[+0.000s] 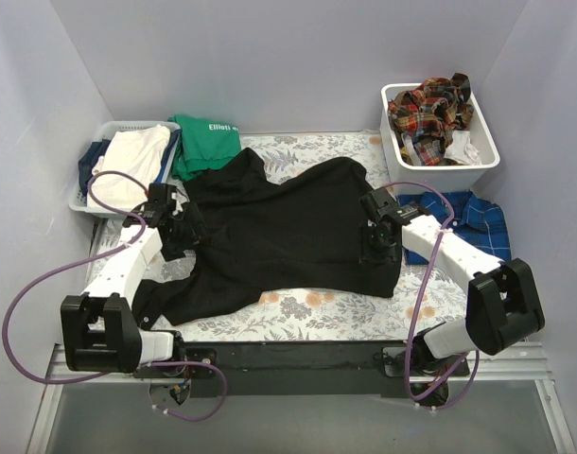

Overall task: Fold and stack the long sleeve shirts
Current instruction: Flatten the shirt out, then fold the shirt

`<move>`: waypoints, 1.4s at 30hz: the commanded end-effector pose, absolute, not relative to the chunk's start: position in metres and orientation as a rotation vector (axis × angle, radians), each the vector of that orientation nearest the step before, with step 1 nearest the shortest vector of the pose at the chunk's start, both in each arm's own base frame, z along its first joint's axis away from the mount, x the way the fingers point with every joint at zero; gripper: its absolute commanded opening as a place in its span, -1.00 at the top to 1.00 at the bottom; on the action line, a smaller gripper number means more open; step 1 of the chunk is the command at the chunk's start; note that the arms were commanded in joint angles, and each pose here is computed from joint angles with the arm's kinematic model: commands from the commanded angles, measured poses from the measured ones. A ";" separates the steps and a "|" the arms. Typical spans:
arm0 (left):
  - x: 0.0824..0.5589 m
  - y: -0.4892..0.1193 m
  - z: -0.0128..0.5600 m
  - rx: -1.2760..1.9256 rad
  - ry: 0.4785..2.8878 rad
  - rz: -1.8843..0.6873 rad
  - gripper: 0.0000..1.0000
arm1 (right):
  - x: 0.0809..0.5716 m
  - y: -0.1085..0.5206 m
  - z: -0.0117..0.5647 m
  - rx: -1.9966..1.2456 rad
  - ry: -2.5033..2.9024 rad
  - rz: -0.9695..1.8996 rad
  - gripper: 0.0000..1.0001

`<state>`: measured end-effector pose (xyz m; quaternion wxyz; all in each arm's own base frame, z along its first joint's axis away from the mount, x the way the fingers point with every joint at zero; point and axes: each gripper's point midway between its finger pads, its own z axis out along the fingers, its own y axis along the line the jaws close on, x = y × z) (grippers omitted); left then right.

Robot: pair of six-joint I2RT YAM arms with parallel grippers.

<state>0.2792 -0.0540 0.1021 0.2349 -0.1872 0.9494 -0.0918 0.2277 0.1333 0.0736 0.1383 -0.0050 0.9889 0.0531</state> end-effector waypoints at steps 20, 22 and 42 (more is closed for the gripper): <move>0.184 -0.057 0.067 -0.984 2.770 -0.344 -0.40 | 0.238 0.153 0.071 -0.073 2.877 0.246 0.10; 0.178 -0.054 0.064 -1.025 2.773 -0.313 -0.39 | 0.239 0.154 0.072 -0.085 2.874 0.252 0.10; 0.179 -0.030 0.048 -1.398 2.662 -0.041 -0.25 | 0.235 0.151 0.070 -0.115 2.876 0.246 0.11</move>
